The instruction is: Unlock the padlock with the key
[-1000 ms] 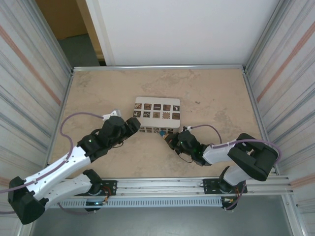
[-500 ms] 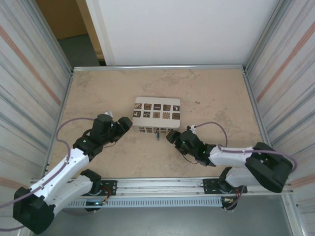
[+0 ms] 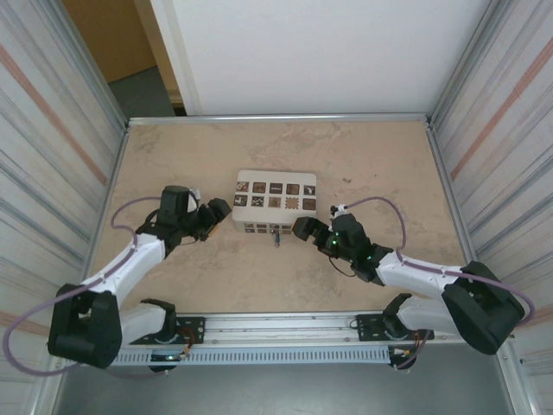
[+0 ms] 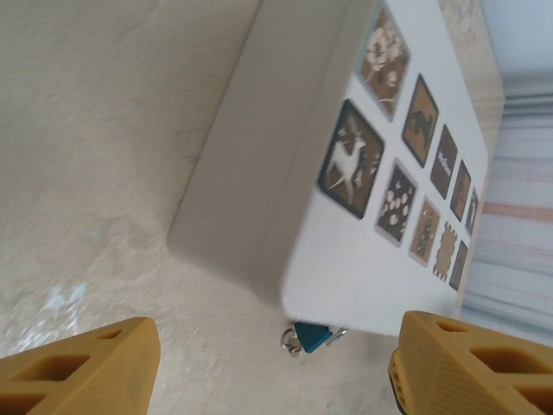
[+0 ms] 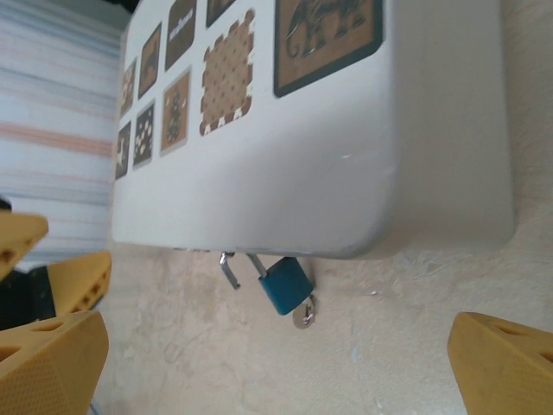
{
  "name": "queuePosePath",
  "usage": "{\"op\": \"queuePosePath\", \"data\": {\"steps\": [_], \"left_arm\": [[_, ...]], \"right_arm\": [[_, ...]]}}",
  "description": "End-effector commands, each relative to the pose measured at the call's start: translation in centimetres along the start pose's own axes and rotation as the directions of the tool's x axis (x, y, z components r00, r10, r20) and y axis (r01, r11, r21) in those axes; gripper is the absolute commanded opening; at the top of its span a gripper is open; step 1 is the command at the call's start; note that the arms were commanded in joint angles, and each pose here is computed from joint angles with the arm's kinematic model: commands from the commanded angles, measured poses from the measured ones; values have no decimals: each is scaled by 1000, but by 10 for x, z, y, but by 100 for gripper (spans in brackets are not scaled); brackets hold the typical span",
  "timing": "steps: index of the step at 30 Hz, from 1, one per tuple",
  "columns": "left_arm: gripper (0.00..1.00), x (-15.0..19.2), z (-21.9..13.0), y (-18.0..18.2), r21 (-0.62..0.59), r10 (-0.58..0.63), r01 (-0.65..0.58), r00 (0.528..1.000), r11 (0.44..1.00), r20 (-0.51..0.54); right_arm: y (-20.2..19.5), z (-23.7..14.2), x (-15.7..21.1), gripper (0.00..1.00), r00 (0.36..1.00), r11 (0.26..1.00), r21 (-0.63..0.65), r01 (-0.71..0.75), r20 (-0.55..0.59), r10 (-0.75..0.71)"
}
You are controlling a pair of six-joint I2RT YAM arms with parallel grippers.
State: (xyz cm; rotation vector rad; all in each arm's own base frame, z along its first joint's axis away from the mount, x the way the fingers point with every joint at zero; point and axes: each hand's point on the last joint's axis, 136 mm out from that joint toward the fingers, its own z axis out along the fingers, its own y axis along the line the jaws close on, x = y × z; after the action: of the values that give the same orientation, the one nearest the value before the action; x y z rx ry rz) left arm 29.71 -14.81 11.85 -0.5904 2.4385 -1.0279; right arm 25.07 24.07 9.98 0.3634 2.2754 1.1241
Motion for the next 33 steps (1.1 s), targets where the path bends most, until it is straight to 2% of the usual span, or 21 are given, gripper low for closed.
{"op": "queuePosePath", "data": {"steps": [1, 8, 11, 14, 20, 26, 33], "left_arm": [[73, -17, 4, -27, 70, 116, -116, 993, 991, -7], [69, -24, 32, -24, 63, 113, -109, 991, 992, -65], [65, -17, 40, -33, 93, 134, -124, 985, 988, -108], [63, -6, 45, -35, 74, 170, -161, 975, 984, -143], [56, 20, 50, -33, 47, 175, -169, 964, 984, -201], [55, 44, 51, -30, 1, 184, -188, 956, 982, -228], [54, 53, 44, -28, -7, 170, -175, 963, 985, -210]], "right_arm": [[29, 5, -3, 99, 999, 994, -97, 42, -28, -45], [35, 12, -12, 99, 996, 992, -101, 80, -23, -83], [34, 14, -15, 99, 995, 991, -95, 96, -19, -98], [29, 15, -17, 99, 994, 991, -82, 106, -18, -108], [24, 15, -25, 99, 987, 985, -59, 159, -12, -160], [18, 19, -34, 99, 974, 973, -60, 225, -28, -227], [8, 20, -50, 99, 963, 962, -44, 269, -25, -270]]}}
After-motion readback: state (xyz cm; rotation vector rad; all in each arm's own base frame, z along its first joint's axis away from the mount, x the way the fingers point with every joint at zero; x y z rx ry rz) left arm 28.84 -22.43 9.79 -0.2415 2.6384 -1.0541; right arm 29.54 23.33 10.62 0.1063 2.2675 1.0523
